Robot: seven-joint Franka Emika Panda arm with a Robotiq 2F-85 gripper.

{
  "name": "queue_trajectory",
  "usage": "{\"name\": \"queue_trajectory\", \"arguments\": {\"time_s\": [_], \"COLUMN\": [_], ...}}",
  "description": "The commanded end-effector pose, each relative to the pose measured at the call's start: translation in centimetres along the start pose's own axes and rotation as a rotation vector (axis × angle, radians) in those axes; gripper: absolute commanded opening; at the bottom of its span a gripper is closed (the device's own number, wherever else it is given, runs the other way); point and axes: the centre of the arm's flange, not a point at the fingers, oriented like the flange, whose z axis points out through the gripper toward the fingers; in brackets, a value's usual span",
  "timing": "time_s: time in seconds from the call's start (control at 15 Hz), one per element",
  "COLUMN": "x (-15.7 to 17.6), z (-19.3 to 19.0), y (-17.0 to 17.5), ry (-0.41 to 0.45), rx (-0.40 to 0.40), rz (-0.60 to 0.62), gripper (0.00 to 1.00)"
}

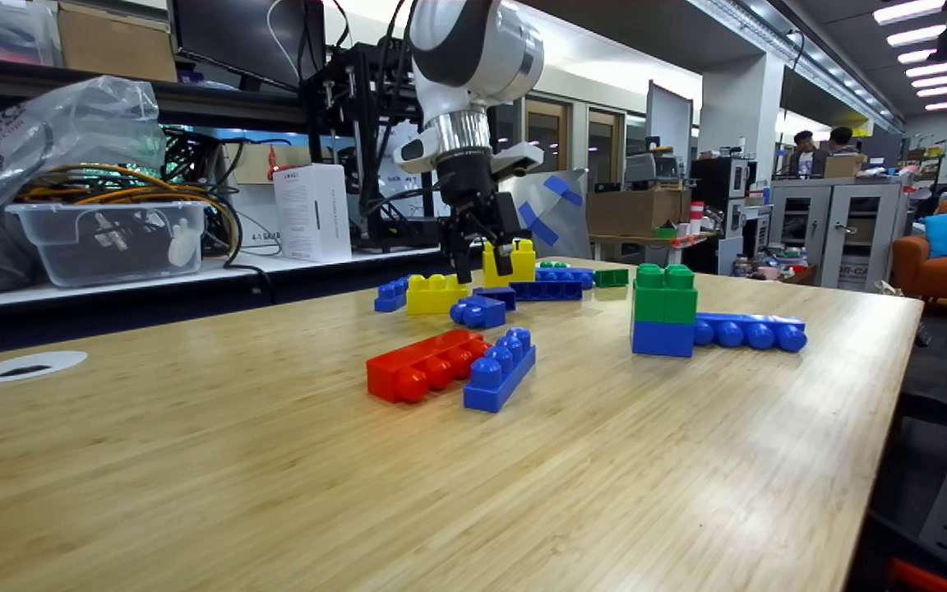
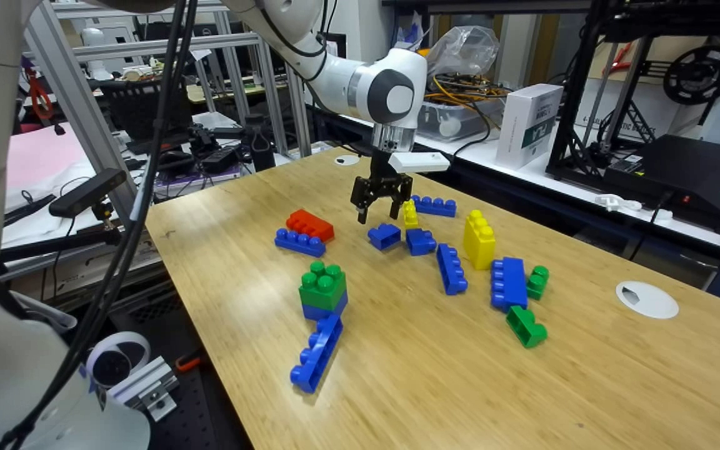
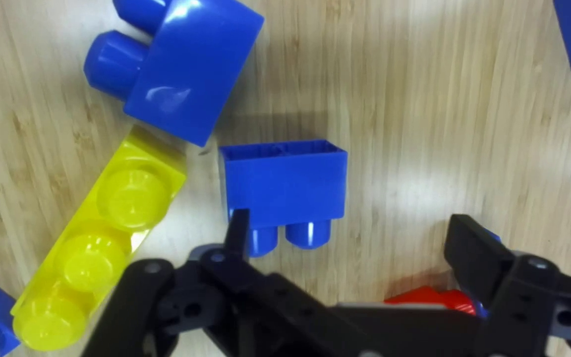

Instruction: Move the blue and green object, then pick up the blue object and put it on the blue and green object

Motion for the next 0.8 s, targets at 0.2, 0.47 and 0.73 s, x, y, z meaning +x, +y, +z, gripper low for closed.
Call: {"name": "queue_trajectory", "arguments": {"time_s": [0.2, 0.47, 0.73], "x": [0.3, 1.0, 1.5], "z": [1.1, 2.0, 2.5], "y": [0.1, 0.0, -0.4], "ry": [-0.037, -0.062, -0.083], "rx": [-0.056, -0.072, -0.090], "rz": [-0.046, -0.064, -0.076], "gripper": [1.00, 1.00, 1.00]}}
